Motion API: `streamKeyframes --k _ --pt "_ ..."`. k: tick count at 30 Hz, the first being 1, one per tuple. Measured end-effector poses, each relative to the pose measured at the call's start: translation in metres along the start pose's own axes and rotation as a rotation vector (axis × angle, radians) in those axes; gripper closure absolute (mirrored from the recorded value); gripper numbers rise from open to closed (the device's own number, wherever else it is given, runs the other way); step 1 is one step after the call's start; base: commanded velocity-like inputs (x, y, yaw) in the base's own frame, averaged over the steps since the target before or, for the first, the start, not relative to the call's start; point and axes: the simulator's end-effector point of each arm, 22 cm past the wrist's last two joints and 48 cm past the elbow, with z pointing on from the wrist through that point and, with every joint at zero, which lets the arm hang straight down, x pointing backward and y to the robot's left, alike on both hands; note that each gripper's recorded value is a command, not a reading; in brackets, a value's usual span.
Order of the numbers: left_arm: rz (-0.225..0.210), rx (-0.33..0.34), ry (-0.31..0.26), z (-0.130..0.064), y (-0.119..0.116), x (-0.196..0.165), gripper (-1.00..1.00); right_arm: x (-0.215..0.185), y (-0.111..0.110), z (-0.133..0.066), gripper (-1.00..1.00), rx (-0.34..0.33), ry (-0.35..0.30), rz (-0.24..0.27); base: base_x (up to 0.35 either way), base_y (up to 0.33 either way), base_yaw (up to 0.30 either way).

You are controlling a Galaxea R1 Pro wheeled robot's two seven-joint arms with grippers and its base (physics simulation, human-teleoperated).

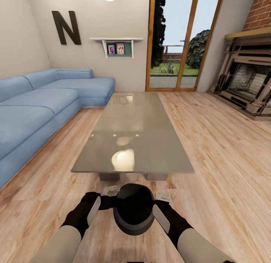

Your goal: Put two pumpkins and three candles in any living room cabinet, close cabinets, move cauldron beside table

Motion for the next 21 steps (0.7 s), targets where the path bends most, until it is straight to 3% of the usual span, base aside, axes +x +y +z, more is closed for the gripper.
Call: streamKeyframes --k 21 --pt "0.024 0.009 -0.081 -0.037 -0.016 -0.031 -1.0 -0.037 0.009 -0.035 -1.0 -0.017 -0.085 -0.003 -0.026 0.0 0.0"
